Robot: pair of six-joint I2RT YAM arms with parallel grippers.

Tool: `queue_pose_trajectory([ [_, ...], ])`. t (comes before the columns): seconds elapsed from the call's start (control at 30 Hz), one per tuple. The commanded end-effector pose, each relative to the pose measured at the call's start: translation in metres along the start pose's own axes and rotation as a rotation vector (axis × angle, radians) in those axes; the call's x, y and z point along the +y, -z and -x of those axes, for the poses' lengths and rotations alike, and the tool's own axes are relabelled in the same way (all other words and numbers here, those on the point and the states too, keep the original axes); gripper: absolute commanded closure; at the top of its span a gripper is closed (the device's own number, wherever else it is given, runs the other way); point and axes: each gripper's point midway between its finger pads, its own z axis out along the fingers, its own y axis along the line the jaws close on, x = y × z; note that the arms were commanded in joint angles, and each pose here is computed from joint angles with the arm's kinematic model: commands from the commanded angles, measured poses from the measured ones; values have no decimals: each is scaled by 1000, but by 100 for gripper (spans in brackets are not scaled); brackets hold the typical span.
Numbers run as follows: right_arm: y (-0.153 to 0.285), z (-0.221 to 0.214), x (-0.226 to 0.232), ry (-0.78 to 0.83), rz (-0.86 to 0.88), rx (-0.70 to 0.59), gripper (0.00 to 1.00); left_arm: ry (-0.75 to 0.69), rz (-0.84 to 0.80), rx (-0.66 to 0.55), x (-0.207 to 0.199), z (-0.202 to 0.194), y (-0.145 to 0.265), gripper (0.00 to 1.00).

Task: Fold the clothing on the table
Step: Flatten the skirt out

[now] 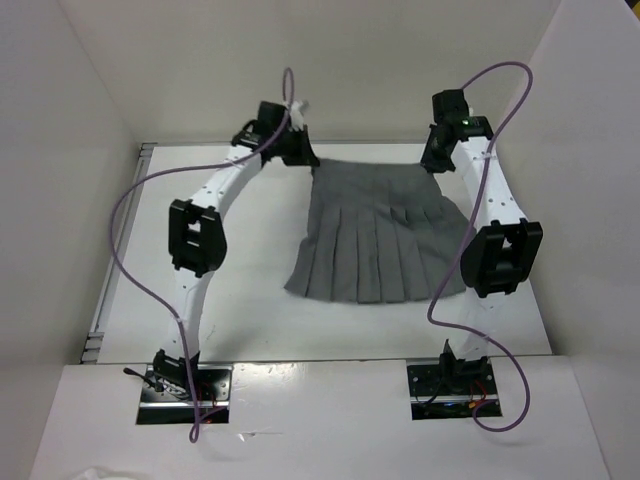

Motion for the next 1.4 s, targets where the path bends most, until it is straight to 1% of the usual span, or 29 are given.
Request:
queue_pose_trajectory([
  [0.0, 56, 54, 4, -20, 64, -186, 100, -116, -21, -230, -50, 91, 95, 100],
  [0.03, 60, 58, 4, -12, 68, -199, 100, -120, -9, -224, -50, 91, 99, 100],
  [0.07, 63, 61, 7, -14, 84, -206, 100, -128, -9, -255, -53, 103, 112, 100],
  [0.2, 84, 65, 13, 4, 146, -233, 100, -144, -52, -234, -68, 99, 127, 100],
  [0.27, 98, 64, 13, 12, 180, -259, 100, -159, -92, -241, -83, 97, 142, 100],
  [0.3, 107, 60, 18, 30, 200, -263, 100, -178, -118, -282, -98, 104, 162, 100],
  [0.33, 130, 63, 15, 23, 227, -308, 100, -161, -140, -233, -96, 85, 156, 100],
  [0.37, 137, 53, 25, 55, 261, -304, 100, -151, -160, -226, -101, 79, 162, 100],
  [0.4, 148, 48, 25, 75, 274, -318, 100, -188, -195, -273, -121, 83, 190, 100],
  [0.43, 185, 43, 32, 87, 346, -374, 100, -153, -216, -220, -118, 59, 187, 100],
  [0.47, 191, 33, 34, 107, 367, -376, 100, -148, -230, -220, -123, 52, 196, 100],
  [0.5, 204, 26, 33, 122, 384, -392, 100, -194, -252, -290, -144, 55, 232, 100],
  [0.57, 243, 7, 28, 136, 465, -435, 100, -189, -262, -311, -154, 41, 255, 100],
  [0.63, 277, -10, 20, 155, 536, -484, 100, -205, -277, -350, -169, 21, 293, 100],
  [0.67, 288, -16, 15, 155, 555, -502, 100, -211, -272, -368, -172, 16, 304, 100],
  [0.7, 298, -21, 11, 166, 574, -522, 100, -244, -287, -417, -186, 10, 332, 100],
  [0.73, 308, -26, 8, 168, 596, -539, 100, -222, -272, -414, -184, 1, 337, 100],
  [0.77, 334, -31, 2, 168, 645, -595, 100, -217, -267, -433, -186, -2, 346, 100],
  [0.83, 359, -36, -4, 170, 693, -646, 100, -216, -241, -487, -194, -10, 377, 100],
  [0.9, 369, -37, -3, 179, 719, -651, 100, -218, -232, -504, -197, -9, 386, 100],
  [1.0, 359, -34, 6, 168, 725, -606, 100, -204, -194, -498, -190, -5, 387, 100],
  [1.03, 346, -34, 11, 161, 716, -567, 100, -203, -193, -495, -190, -2, 384, 100],
  [1.13, 295, -34, 36, 160, 703, -446, 100, -163, -142, -424, -161, 1, 348, 100],
  [1.17, 265, -40, 47, 172, 694, -368, 100, -159, -122, -384, -143, 2, 325, 100],
  [1.2, 252, -35, 55, 172, 694, -366, 100, -142, -101, -367, -131, 2, 310, 100],
  [1.23, 238, -36, 62, 167, 695, -336, 100, -104, -69, -332, -101, 0, 278, 100],
  [1.27, 223, -36, 69, 171, 694, -310, 100, -95, -48, -312, -83, -2, 262, 100],
  [1.3, 193, -37, 79, 174, 675, -262, 100, -53, -34, -263, -53, -6, 231, 100],
  [1.37, 163, -38, 89, 188, 654, -215, 100, -25, -52, -208, -29, -10, 202, 100],
])
